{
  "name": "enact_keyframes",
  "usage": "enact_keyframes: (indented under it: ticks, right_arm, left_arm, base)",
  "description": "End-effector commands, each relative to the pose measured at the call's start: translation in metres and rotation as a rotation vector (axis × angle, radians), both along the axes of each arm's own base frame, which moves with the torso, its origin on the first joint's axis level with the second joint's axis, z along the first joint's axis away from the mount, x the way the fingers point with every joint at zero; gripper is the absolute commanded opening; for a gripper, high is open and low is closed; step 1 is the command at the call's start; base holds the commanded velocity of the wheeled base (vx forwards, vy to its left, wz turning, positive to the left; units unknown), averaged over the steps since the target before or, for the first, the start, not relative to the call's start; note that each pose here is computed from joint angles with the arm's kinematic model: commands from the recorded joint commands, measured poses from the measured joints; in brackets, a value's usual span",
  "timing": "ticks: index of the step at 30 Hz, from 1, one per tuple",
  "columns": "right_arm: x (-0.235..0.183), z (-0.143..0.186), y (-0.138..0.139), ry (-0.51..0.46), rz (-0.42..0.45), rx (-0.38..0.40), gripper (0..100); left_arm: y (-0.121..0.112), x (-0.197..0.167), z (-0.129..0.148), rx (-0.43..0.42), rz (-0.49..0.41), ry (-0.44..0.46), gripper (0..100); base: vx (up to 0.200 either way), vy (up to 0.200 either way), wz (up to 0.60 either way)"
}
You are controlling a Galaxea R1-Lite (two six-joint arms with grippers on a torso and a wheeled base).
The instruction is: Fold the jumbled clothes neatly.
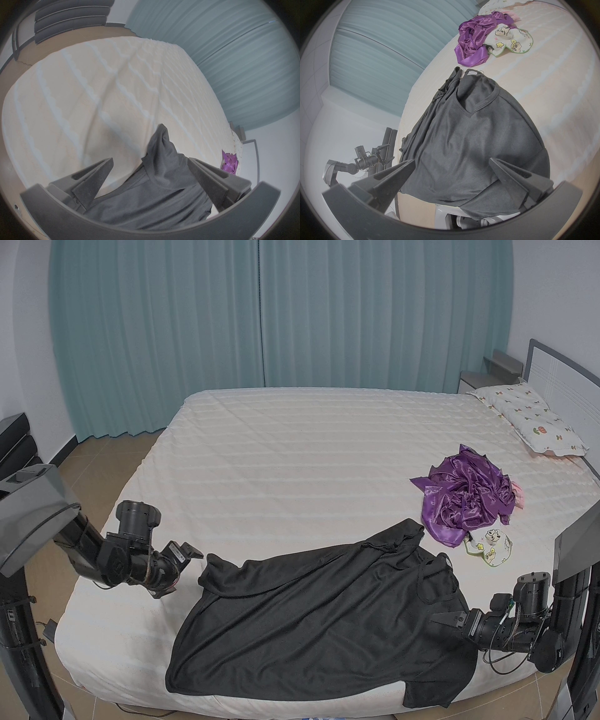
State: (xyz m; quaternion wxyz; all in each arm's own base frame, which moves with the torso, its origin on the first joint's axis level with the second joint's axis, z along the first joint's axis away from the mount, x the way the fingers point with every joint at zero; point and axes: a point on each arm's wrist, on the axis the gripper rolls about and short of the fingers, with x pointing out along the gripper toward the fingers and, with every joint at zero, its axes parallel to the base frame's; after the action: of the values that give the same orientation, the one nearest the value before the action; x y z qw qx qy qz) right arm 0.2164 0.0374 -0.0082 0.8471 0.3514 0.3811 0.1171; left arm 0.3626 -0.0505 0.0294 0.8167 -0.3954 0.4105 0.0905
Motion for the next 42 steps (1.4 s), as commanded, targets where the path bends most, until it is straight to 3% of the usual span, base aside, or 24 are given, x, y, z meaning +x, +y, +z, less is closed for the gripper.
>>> enact_keyframes:
  ticks: [1, 4, 10, 11, 25, 35, 38, 42]
  right_arm:
    - [-0.003, -0.001, -0.001, 0.008, -0.006, -0.006, 100]
    - [-0.003, -0.001, 0.0, 0.009, -0.005, -0.005, 100]
    - [-0.003, -0.002, 0.0, 0.011, -0.004, -0.007, 100]
    - [-0.003, -0.002, 0.0, 0.011, -0.004, -0.007, 100]
    - [0.003, -0.002, -0.002, -0.009, -0.02, -0.006, 100]
    - [0.054, 0.002, -0.002, -0.146, -0.113, 0.073, 100]
    - [0.076, 0.008, 0.001, -0.228, -0.168, 0.066, 100]
    - [0.097, 0.009, 0.011, -0.278, -0.157, 0.07, 100]
  left_arm:
    - [-0.015, 0.01, -0.018, 0.02, -0.02, 0.033, 100]
    - [-0.022, 0.011, -0.019, 0.038, -0.032, 0.076, 100]
    - [-0.028, 0.021, -0.022, 0.041, -0.038, 0.074, 100]
    - [-0.028, 0.023, -0.022, 0.041, -0.038, 0.073, 0]
    - [-0.029, 0.034, -0.025, 0.068, -0.016, 0.07, 0]
    - [-0.022, 0.068, 0.021, 0.082, 0.104, -0.13, 0]
    - [-0.022, 0.081, 0.035, 0.042, 0.138, -0.189, 0]
    - [-0.018, 0.094, 0.039, -0.012, 0.204, -0.222, 0]
  base:
    - [0.0, 0.0, 0.0]
    - [0.0, 0.0, 0.0]
    - [0.0, 0.0, 0.0]
    - [0.0, 0.0, 0.0]
    - [0.0, 0.0, 0.0]
    - [0.0, 0.0, 0.0]
    - [0.0, 0.0, 0.0]
    - [0.0, 0.0, 0.0]
